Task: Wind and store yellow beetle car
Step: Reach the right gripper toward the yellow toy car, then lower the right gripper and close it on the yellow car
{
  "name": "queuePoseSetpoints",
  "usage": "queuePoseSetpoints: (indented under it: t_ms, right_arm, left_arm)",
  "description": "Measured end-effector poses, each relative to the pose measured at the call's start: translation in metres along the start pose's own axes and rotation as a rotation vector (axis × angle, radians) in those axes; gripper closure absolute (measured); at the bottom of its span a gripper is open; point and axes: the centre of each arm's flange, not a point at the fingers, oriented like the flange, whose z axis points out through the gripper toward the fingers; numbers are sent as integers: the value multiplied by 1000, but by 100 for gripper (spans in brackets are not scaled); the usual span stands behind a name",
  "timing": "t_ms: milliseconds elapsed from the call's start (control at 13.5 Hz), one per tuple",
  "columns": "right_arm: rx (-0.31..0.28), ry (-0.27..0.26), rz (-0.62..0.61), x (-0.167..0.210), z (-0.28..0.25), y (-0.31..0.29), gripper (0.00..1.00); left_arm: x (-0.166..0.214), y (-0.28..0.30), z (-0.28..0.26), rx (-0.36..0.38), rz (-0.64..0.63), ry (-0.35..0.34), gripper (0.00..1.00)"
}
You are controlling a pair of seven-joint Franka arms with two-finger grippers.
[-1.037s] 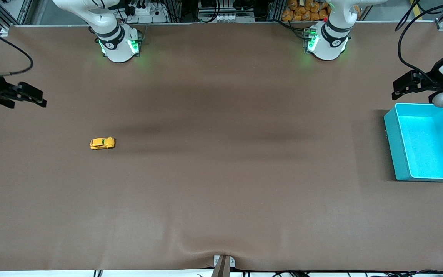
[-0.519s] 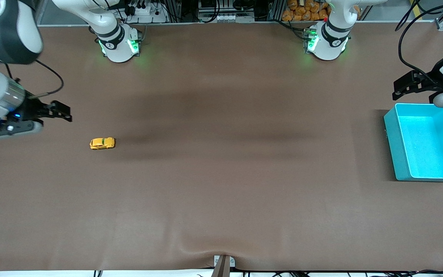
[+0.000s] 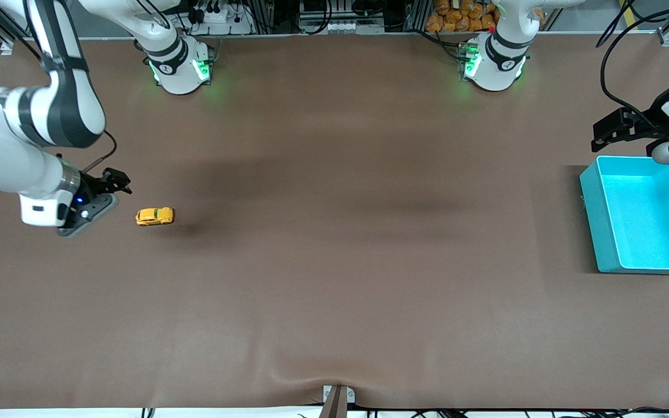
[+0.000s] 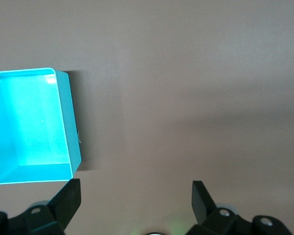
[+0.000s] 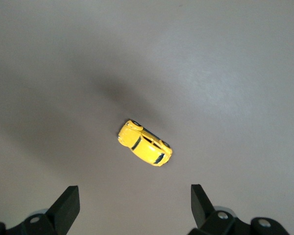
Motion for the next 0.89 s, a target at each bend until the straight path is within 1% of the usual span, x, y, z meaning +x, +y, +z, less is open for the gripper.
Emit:
queuePoseSetpoints:
  t_ms: [222,370,519,667,889]
  right_arm:
    - [21,-27,-261,2,40,7,0]
    - [27,-36,-376,5,62,10,0]
    - [-11,-17,-485,9,82,7,0]
    - [-50,1,-553,8,101,0,0]
    - [-63,3,-628,0,122,-7,0]
  left_arm:
    - [0,0,1,0,0,-2,0]
    - [1,0,2,0,0,-4,0]
    - [1,-1,3,0,-2,-5,0]
    - [1,-7,3,-1,-13,-5,0]
    - [0,-15,3,-2,-27,-5,0]
